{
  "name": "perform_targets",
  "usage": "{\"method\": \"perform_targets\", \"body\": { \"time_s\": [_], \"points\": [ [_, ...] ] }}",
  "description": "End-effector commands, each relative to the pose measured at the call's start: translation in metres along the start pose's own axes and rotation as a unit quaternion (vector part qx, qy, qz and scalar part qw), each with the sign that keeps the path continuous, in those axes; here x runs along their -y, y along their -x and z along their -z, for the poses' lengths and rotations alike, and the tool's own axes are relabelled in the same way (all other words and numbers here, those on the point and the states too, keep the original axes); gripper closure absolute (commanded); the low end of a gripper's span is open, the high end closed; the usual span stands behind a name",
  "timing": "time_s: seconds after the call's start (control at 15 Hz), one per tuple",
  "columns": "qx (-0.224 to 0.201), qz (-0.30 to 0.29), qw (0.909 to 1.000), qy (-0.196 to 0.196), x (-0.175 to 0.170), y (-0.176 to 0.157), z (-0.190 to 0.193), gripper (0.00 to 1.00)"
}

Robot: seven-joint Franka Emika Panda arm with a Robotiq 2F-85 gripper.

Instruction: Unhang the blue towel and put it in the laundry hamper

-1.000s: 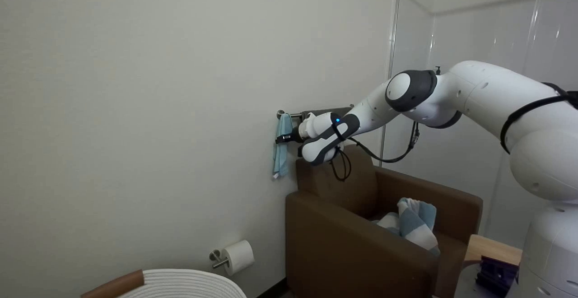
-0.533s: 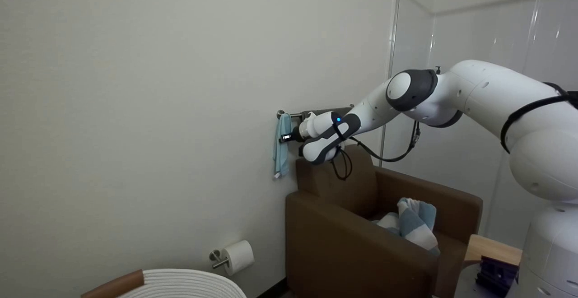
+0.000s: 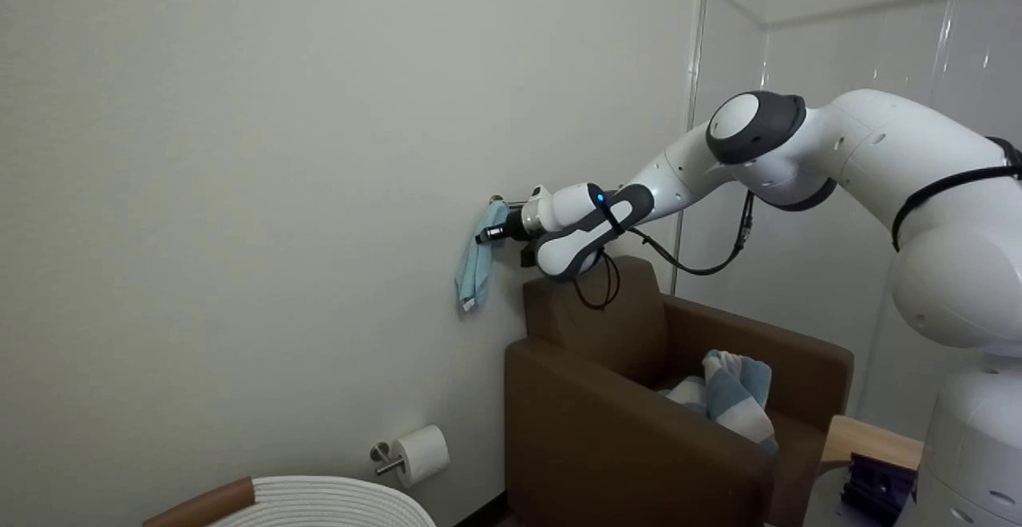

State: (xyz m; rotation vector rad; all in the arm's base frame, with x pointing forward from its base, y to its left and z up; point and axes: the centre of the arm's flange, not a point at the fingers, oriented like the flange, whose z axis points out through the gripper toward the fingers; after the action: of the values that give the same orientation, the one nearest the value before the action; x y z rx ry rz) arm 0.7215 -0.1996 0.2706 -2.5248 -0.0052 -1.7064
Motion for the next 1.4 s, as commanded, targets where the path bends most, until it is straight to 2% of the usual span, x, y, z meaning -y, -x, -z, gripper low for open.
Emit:
{"method": "perform_targets", "body": {
  "time_s": [0.0,0.2,0.33,0.6,0.8,1.0,1.33],
  "points": [
    [-0.003,0.016,0.9993,-0.032,0.025,-0.027,0.037,0.91],
    [-0.022,0.028,0.9985,-0.04,0.037,-0.053,0.045,0.92],
    [-0.006,0.022,0.9986,-0.048,0.045,-0.071,0.053,0.91],
    [0.095,0.005,0.9954,-0.014,0.053,-0.103,0.054,0.92],
    [0.143,0.021,0.9882,0.05,0.057,-0.118,0.065,0.92],
    [0.173,0.015,0.9783,0.113,0.041,-0.13,0.088,0.91],
    [0.232,-0.014,0.9502,0.208,0.005,-0.152,0.148,0.92]
  ]
}}
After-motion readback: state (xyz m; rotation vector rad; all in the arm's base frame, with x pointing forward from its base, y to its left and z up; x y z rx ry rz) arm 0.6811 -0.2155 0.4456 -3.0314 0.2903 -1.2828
